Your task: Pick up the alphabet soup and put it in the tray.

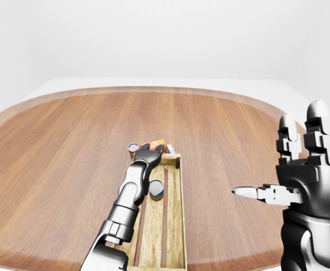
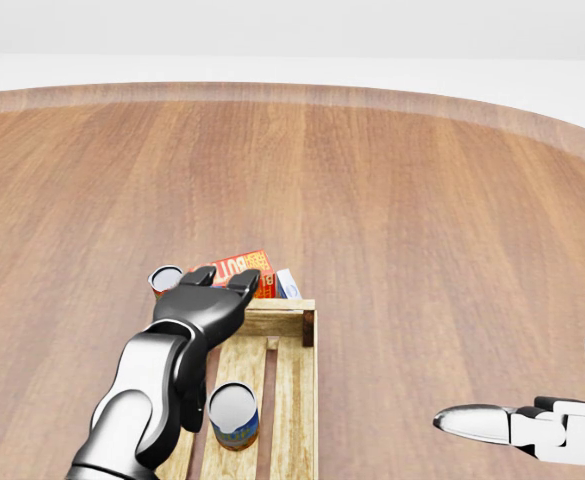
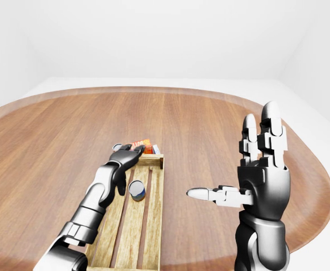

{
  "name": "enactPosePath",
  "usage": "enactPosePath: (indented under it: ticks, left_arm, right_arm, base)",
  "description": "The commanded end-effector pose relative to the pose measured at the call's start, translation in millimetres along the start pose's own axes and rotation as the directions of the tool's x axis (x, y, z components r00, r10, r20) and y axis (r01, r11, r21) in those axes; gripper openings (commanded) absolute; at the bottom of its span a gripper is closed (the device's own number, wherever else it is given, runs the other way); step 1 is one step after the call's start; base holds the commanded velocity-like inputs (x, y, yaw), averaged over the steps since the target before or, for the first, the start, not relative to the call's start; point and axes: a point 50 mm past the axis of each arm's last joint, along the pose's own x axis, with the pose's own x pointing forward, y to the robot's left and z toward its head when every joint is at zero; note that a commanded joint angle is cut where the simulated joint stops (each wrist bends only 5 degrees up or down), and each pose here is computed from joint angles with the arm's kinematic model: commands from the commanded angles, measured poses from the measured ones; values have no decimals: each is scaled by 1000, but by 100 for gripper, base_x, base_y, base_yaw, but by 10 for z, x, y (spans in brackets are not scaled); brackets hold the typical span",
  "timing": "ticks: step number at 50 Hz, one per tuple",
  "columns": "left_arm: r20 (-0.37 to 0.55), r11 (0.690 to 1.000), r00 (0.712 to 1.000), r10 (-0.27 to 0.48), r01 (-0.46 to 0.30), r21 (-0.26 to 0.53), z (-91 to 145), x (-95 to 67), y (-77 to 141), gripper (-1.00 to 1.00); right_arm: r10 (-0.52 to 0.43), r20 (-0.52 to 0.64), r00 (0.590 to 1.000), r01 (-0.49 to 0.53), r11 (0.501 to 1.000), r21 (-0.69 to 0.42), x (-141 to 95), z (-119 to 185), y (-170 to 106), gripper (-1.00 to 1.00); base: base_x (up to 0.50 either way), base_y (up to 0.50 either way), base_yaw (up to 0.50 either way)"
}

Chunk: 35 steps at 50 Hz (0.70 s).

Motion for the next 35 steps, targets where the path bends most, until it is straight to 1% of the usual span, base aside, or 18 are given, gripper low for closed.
enactPosePath:
  ticks: [1,2,5,7,8,9,10,13,17,18,21,24,25,27,28,29,32,35]
  left_arm:
    - [30,997,999,42,-40,-61,-60,-193,313,100]
    - [34,997,999,41,-39,-68,-79,-242,351,100]
    - [25,993,995,97,-95,-75,-146,-340,427,100]
    - [1,984,986,167,-167,-66,-233,-449,551,100]
    - [-6,981,983,184,-184,-65,-257,-480,577,100]
    - [-17,969,971,238,-238,-66,-315,-569,675,100]
    - [-28,961,963,269,-270,-64,-357,-619,738,100]
    - [-40,946,948,316,-318,-64,-423,-700,839,100]
    - [-45,904,907,418,-421,-74,-508,-903,1018,100]
    - [-50,897,899,435,-438,-67,-531,-947,1041,100]
    - [-48,869,873,485,-488,-79,-579,-1075,1101,100]
    - [-27,832,838,545,-544,-107,-604,-1229,1170,100]
    - [-27,824,830,558,-557,-101,-618,-1273,1182,100]
    - [-9,803,809,588,-585,-115,-613,-1357,1211,100]
    - [-9,781,786,618,-615,-108,-630,-1465,1219,100]
    - [-10,775,780,626,-623,-107,-643,-1500,1216,100]
    - [-18,774,781,624,-621,-121,-705,-1542,1172,100]
    - [-26,784,794,608,-605,-140,-771,-1548,1109,100]
  right_arm:
    - [-3,-1,1000,3,1000,0,-2,0,-6,100]
    - [-3,-1,1000,3,1000,0,-4,-1,-7,100]
    - [-5,1,1000,5,1000,-2,-7,8,-11,100]
    - [-6,4,1000,6,1000,-2,-8,15,-15,100]
    - [-7,4,1000,7,1000,-2,-8,15,-16,100]
    - [-7,5,1000,7,1000,-1,-8,16,-17,100]
    - [-7,6,1000,7,1000,-1,-8,18,-17,100]
    - [-6,6,1000,6,1000,-1,-6,18,-12,100]
    - [-4,8,1000,4,1000,0,-7,22,-3,100]
    - [-4,9,1000,4,1000,0,-7,26,-3,100]
    - [-3,9,1000,3,1000,1,-6,24,0,100]
    - [-2,8,1000,2,1000,2,-6,23,2,100]
    - [-2,9,1000,2,1000,2,-6,24,2,100]
    - [-2,8,1000,2,1000,2,-6,23,4,100]
    - [-1,6,1000,1,1000,3,-5,17,9,100]
    - [0,6,1000,0,1000,3,-4,15,12,100]
    - [3,3,1000,-3,1000,5,-3,9,22,100]
    - [3,3,1000,-3,1000,4,-6,11,20,100]
  base:
    - [0,0,0]
    - [0,0,0]
    - [0,0,0]
    - [0,0,0]
    - [0,0,0]
    - [0,0,0]
    - [0,0,0]
    - [0,0,0]
    - [0,0,0]
    - [0,0,0]
    - [0,0,0]
    - [0,0,0]
    - [0,0,0]
    - [0,0,0]
    - [0,0,0]
    - [0,0,0]
    - [0,0,0]
    - [0,0,0]
